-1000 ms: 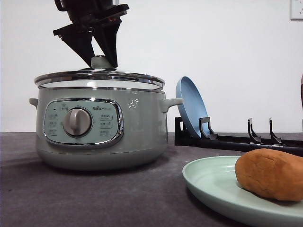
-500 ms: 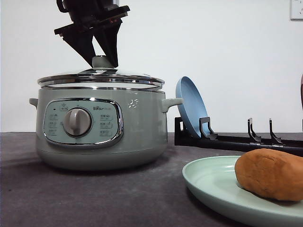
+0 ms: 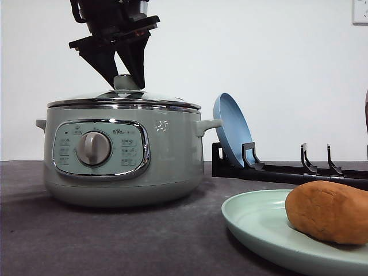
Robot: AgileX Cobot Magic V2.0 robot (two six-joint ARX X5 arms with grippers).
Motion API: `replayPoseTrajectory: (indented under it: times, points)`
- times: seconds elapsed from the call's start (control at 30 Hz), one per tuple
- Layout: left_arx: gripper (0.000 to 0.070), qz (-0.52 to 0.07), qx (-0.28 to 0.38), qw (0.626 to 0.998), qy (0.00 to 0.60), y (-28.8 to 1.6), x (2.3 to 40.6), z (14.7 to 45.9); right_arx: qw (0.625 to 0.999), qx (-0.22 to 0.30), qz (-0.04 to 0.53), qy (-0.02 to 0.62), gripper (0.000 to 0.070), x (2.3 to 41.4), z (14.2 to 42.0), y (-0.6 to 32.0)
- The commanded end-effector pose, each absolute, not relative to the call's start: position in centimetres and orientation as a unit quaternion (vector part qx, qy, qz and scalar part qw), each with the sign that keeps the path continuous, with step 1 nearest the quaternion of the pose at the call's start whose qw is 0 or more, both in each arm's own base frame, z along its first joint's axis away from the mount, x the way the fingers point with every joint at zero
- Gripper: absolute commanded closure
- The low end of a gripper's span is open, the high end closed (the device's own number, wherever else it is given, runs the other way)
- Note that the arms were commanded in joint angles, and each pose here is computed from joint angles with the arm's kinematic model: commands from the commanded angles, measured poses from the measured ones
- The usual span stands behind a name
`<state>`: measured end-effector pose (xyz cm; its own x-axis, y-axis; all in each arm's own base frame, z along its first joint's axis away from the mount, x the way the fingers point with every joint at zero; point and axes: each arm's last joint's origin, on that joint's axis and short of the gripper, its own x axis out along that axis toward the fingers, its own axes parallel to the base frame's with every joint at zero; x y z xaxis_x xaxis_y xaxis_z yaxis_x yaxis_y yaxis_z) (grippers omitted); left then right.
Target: Transfer potato from steamer to green plate
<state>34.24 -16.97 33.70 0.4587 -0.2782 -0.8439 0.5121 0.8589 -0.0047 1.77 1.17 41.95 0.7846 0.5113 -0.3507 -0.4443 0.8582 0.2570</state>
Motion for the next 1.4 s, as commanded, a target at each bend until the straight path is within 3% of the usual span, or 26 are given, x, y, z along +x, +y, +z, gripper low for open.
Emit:
replayPoseTrajectory:
  times: [0.0, 0.63, 0.7, 0.87, 0.97, 1.07, 1.37]
  points:
    - [0.0685, -0.242, 0.130, 0.848, 0.454, -17.3, 34.5, 34.0, 0.941, 0.086, 0.255, 0.204, 0.0069, 1.7, 42.3, 1.1]
    - [0.0663, -0.253, 0.158, 0.831, 0.470, -17.1, 34.2, 33.8, 0.941, 0.086, 0.255, 0.204, 0.0069, 1.7, 42.3, 1.1]
    - [0.0595, -0.253, 0.158, 0.832, 0.468, -17.1, 34.2, 33.8, 0.941, 0.086, 0.254, 0.204, 0.0069, 1.7, 42.3, 1.1]
    - [0.0185, -0.249, 0.144, 0.842, 0.457, -17.2, 34.4, 34.1, 0.941, 0.086, 0.255, 0.204, 0.0069, 1.7, 42.3, 1.1]
    - [0.0047, -0.248, 0.141, 0.846, 0.451, -17.2, 34.4, 34.8, 0.941, 0.086, 0.255, 0.204, 0.0069, 1.7, 42.3, 1.1]
    - [0.0000, -0.244, 0.133, 0.851, 0.446, -17.0, 34.0, 36.1, 0.941, 0.086, 0.255, 0.204, 0.0069, 1.7, 42.3, 1.1]
    - [0.0000, -0.243, 0.128, 0.852, 0.446, -15.6, 31.1, 40.8, 0.942, 0.083, 0.255, 0.204, 0.0069, 1.7, 42.3, 1.1]
